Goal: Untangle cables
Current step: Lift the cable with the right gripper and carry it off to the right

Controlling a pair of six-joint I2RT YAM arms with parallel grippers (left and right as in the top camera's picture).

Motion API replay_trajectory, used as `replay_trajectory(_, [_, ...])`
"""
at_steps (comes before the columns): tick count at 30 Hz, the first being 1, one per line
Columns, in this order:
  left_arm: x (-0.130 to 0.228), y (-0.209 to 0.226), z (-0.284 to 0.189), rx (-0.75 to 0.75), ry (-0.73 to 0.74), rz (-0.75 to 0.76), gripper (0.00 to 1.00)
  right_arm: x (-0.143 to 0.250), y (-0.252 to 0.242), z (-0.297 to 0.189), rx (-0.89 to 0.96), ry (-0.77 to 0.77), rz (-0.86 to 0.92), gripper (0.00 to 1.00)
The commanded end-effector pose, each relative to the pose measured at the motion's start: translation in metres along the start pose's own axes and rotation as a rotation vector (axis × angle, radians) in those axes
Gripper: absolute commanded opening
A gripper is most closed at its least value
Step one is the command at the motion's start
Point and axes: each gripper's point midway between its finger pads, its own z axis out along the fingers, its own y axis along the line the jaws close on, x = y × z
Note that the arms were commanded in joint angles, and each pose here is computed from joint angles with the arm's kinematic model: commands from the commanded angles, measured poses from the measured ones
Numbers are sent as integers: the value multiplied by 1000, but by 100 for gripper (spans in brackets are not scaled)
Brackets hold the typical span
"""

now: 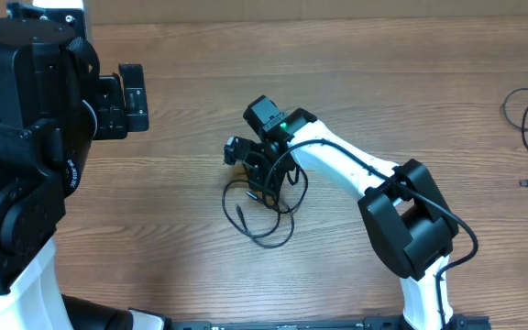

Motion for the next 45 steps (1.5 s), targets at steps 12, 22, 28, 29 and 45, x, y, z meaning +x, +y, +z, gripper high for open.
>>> replay_trajectory(12, [-2, 4, -1, -18, -9, 14, 100, -128, 67, -355, 295, -724, 21, 4])
replay_trajectory(22, [-2, 4, -1, -18, -8, 14, 100, -2, 7, -540, 867, -979, 492, 4])
replay_trajectory(28, [-2, 4, -1, -18, -8, 14, 100, 122, -44, -601, 1102, -1054, 919, 4])
replay_trajectory(29, [-2, 4, -1, -18, -8, 14, 100, 147, -53, -609, 1138, -1064, 1008, 4])
replay_trajectory(45, [-1, -2, -1, 15, -2, 14, 100, 45, -9, -548, 611, -1069, 681, 4])
